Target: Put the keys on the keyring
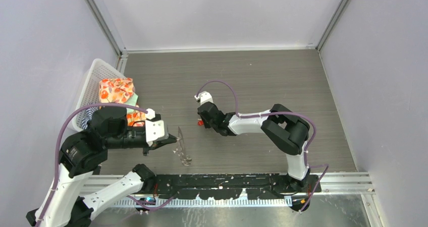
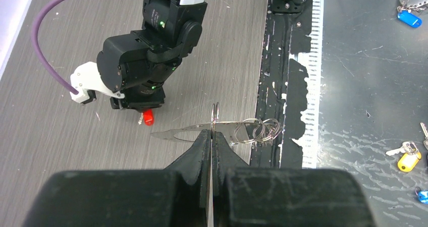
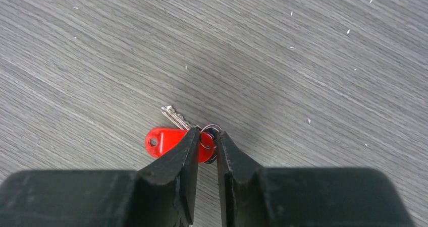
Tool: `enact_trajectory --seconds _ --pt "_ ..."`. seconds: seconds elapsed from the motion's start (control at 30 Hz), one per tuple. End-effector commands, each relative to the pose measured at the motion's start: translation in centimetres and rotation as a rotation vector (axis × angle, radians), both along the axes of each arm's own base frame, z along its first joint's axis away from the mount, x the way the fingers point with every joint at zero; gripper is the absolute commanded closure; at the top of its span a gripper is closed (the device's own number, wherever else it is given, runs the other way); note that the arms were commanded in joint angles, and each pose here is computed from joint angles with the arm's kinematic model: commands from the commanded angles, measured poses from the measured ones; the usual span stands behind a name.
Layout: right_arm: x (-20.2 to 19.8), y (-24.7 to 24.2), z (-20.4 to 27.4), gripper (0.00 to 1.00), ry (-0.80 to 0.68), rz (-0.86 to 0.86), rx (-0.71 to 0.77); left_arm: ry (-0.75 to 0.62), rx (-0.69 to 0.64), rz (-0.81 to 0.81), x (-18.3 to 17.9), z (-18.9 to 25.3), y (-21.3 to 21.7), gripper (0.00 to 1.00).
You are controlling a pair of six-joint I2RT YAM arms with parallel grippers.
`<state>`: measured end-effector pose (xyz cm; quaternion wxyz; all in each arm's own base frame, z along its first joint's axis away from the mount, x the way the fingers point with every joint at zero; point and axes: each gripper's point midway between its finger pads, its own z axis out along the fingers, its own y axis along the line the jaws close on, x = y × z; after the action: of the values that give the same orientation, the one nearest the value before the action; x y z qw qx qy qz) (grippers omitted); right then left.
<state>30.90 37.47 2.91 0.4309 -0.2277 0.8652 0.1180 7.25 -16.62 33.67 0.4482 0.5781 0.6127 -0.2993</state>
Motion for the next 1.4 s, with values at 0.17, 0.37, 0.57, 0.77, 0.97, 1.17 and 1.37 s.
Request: enact_trajectory --seconds 0.17,0.37,0.57,0.77,0.97,1.17,1.37 --pt "0.8 0.4 1.7 0.99 -0.033 -0.028 0.035 -0.050 -0.054 0.000 0.4 2.2 -0.4 1.00" --pt "0.2 0.0 5.5 0.99 -0.105 0.007 0.140 -0.008 -0.018 0.057 1.3 0.7 -0.3 1.00" --pt "-3.7 -1.7 11.2 0.99 -0.153 0.144 0.284 0.057 0.017 0.107 2.2 -1.2 -0.5 1.00" --pt "-7.4 -4.3 14.1 0.95 -0.149 0.204 0.395 0.026 0.037 0.136 3.4 -2.1 -0.6 1.00" --pt "-5.1 -3.9 11.0 0.35 -0.041 0.014 0.299 0.033 0.019 0.139 3.6 -1.8 -1.0 1.00" --pt "-1.6 -3.5 6.6 0.36 0.087 -0.240 0.269 0.027 0.030 0.134 3.6 -1.8 -0.8 1.00" --pt "-2.1 -2.3 4.7 0.39 0.283 -0.386 0.422 0.012 0.021 0.125 3.5 -1.5 -0.9 1.00"
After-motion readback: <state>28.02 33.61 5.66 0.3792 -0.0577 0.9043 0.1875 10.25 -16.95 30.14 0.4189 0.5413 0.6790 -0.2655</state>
